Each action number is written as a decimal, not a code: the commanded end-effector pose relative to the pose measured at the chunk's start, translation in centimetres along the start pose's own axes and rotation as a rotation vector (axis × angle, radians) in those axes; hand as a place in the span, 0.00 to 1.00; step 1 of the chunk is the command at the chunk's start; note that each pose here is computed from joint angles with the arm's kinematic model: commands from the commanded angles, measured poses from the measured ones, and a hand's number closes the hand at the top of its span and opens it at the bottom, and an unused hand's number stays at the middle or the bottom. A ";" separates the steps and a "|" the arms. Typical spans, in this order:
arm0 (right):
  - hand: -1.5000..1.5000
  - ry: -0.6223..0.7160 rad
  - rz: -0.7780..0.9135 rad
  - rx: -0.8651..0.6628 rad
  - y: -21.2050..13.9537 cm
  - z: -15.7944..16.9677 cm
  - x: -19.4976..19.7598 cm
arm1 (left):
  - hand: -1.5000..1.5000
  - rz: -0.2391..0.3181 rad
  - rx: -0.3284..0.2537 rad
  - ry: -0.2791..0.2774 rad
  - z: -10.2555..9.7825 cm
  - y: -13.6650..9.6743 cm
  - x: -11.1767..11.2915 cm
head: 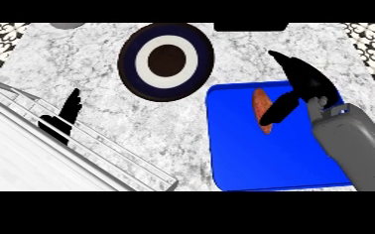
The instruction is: Pick the sweet potato from the tray and place it in the plate
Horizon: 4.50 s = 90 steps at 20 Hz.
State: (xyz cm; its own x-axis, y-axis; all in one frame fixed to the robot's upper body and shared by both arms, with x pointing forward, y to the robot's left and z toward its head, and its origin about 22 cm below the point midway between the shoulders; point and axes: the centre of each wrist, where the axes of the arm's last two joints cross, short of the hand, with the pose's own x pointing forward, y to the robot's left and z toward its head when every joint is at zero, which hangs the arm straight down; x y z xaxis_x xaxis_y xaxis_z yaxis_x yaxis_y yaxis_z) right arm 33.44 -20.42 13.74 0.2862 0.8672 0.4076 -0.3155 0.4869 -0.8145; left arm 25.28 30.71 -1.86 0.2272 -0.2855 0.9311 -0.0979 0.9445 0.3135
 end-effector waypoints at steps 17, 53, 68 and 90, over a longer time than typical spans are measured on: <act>0.00 0.112 0.084 0.157 5.4 -3.5 -3.4 | 0.50 0.026 -0.093 -0.230 -1.7 -3.0 6.9; 1.00 -0.228 -0.109 -0.513 3.7 -3.5 -4.0 | 0.50 0.038 -0.053 -0.216 -2.3 -1.4 6.4; 1.00 -0.482 -0.269 -0.416 2.6 -2.6 7.4 | 0.50 0.029 -0.118 -0.236 -3.3 -2.8 7.8; 0.00 -0.284 -0.292 -0.197 8.2 -7.9 13.0 | 0.50 0.020 -0.168 -0.289 -3.7 -5.1 8.4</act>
State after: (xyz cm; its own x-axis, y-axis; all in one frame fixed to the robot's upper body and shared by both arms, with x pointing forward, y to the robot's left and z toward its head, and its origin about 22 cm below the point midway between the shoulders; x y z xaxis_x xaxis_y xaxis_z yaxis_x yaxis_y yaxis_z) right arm 41.47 -5.67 10.21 0.0088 0.7543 0.6564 -0.0470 0.6560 -0.7533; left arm 27.93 28.26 -1.86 0.1911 -0.2881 0.9383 -0.0171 0.9548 0.2967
